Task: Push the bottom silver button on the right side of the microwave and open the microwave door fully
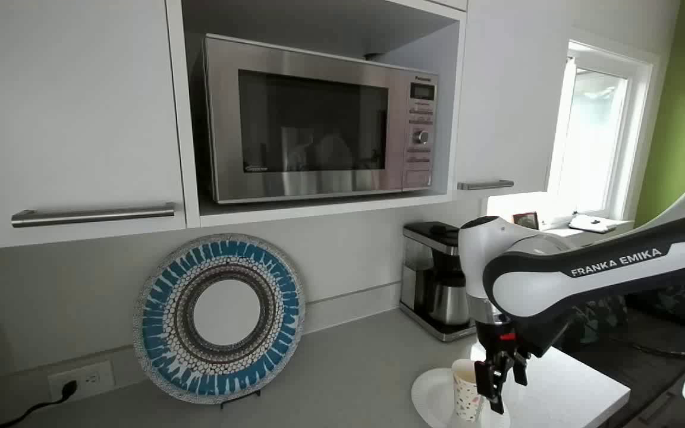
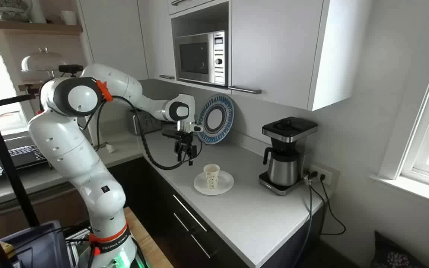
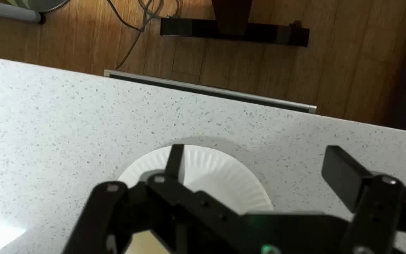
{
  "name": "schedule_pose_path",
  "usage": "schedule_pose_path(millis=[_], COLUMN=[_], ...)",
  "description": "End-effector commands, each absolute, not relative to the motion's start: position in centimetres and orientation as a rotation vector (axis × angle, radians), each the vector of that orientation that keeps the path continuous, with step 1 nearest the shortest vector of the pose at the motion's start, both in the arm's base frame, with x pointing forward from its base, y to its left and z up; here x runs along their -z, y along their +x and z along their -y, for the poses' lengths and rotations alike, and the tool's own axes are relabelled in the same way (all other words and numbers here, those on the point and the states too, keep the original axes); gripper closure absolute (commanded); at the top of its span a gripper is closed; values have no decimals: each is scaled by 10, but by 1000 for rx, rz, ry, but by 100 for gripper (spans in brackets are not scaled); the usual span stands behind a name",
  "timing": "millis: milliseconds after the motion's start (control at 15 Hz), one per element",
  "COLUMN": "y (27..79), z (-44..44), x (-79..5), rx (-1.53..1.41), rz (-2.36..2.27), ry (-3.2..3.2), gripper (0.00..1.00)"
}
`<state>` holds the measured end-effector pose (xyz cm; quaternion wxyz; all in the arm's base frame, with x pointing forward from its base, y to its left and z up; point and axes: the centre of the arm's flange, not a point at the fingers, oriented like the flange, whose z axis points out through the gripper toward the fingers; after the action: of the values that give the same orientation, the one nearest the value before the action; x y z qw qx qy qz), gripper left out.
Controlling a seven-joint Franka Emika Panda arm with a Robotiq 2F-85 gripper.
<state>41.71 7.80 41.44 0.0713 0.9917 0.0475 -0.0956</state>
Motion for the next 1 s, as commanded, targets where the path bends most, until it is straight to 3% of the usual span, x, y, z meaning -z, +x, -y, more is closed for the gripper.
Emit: schedule_pose_path(millis=[0, 200, 667, 933], y=[417, 417, 422, 417], z=[-78, -78, -84, -92], x=[-414, -414, -512, -565], rx=[288, 288, -115, -392], rz=[-143, -143, -321, -123], ry=[2982, 2982, 2693, 2662], gripper=[0, 0, 0, 0])
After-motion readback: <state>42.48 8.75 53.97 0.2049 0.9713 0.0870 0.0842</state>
